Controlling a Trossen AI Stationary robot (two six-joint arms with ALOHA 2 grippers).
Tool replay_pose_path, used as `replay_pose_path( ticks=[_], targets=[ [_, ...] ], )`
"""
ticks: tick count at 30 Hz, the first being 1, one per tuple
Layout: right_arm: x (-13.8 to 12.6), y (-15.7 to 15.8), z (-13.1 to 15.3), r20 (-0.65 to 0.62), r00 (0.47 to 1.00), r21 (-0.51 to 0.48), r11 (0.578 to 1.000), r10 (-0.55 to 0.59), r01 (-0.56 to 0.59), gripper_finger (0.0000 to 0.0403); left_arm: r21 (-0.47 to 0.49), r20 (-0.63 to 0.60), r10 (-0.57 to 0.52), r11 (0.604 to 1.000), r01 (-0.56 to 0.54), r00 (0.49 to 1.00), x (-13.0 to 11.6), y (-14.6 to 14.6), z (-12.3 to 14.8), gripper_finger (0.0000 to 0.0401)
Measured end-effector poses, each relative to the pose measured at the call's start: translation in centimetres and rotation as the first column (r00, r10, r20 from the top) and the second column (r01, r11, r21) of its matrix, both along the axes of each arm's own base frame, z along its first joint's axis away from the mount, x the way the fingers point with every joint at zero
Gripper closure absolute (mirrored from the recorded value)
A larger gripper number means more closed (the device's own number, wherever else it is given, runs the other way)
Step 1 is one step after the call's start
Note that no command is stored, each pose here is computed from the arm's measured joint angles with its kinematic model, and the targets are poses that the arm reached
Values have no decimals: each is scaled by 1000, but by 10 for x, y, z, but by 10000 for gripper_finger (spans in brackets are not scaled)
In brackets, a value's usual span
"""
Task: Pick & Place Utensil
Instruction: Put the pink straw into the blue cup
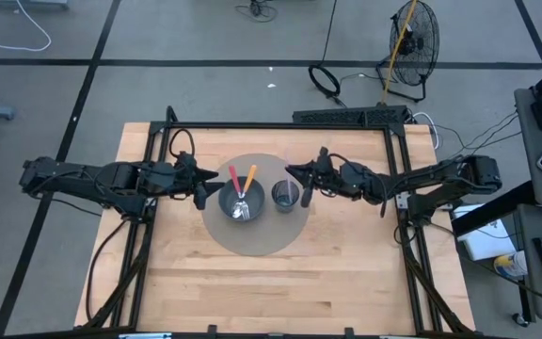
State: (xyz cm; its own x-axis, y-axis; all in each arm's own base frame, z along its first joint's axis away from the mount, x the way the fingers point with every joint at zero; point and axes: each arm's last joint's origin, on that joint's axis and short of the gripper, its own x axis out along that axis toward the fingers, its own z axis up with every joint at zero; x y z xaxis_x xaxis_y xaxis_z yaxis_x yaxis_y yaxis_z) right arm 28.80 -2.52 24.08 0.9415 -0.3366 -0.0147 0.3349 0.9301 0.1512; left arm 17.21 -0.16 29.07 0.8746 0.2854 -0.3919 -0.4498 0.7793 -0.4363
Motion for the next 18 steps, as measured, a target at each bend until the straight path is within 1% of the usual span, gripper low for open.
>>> replay_pose_path(
  ticks=[3, 7, 10, 13, 18],
  targets=[
    [-3, 0, -6, 3, 1000, 23, 1000, 0, 0, 401, 0, 0, 0, 1000, 0, 1000, 0, 0, 0, 158],
    [-10, 1, -13, 70, 998, 61, 998, -2, -3, 401, 4, -2, -2, 1000, 2, 1000, 0, 0, 0, 158],
    [-15, 1, -20, 78, 997, 76, 997, -3, -3, 401, 8, -3, -4, 1000, 4, 1000, 0, 0, 0, 158],
    [-19, 1, -22, 114, 993, 94, 996, -4, -7, 401, 12, -4, -5, 1000, 5, 1000, 0, 0, 0, 158],
    [-20, 1, -24, 105, 994, 113, 994, -3, -9, 401, 15, -5, -7, 1000, 7, 1000, 0, 0, 0, 158]
  ],
)
